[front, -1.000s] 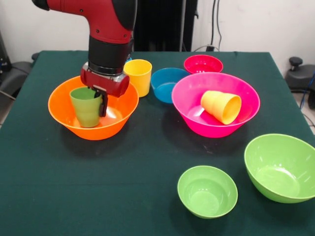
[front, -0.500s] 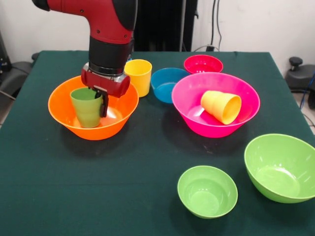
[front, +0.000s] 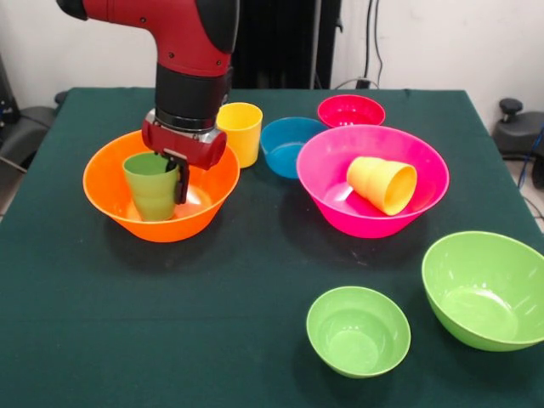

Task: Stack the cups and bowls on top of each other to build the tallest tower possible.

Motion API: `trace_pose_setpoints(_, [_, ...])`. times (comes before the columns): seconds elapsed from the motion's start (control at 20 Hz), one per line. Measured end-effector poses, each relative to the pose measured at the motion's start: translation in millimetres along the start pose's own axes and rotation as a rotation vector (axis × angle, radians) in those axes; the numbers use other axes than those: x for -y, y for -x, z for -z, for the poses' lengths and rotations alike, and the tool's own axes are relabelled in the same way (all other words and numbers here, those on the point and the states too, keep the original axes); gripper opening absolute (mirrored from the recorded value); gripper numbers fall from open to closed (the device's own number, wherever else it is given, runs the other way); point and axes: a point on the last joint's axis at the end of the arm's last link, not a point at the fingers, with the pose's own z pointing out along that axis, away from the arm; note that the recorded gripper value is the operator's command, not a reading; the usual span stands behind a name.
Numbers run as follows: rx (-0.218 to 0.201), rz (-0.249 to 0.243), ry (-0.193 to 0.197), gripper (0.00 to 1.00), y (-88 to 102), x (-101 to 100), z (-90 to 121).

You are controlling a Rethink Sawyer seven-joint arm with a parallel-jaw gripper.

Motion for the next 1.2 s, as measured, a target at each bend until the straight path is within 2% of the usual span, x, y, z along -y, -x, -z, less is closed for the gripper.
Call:
trace_pose_setpoints(0.55, [0.001, 0.0, 0.005, 0.0, 0.7, -2, 0])
trace_pose_setpoints(0.6, [0.001, 0.0, 0.007, 1.0, 0.6, -3, 0])
trace_pose_setpoints(1.2, [-0.003, 0.0, 0.026, 1.0, 1.4, -13, -1])
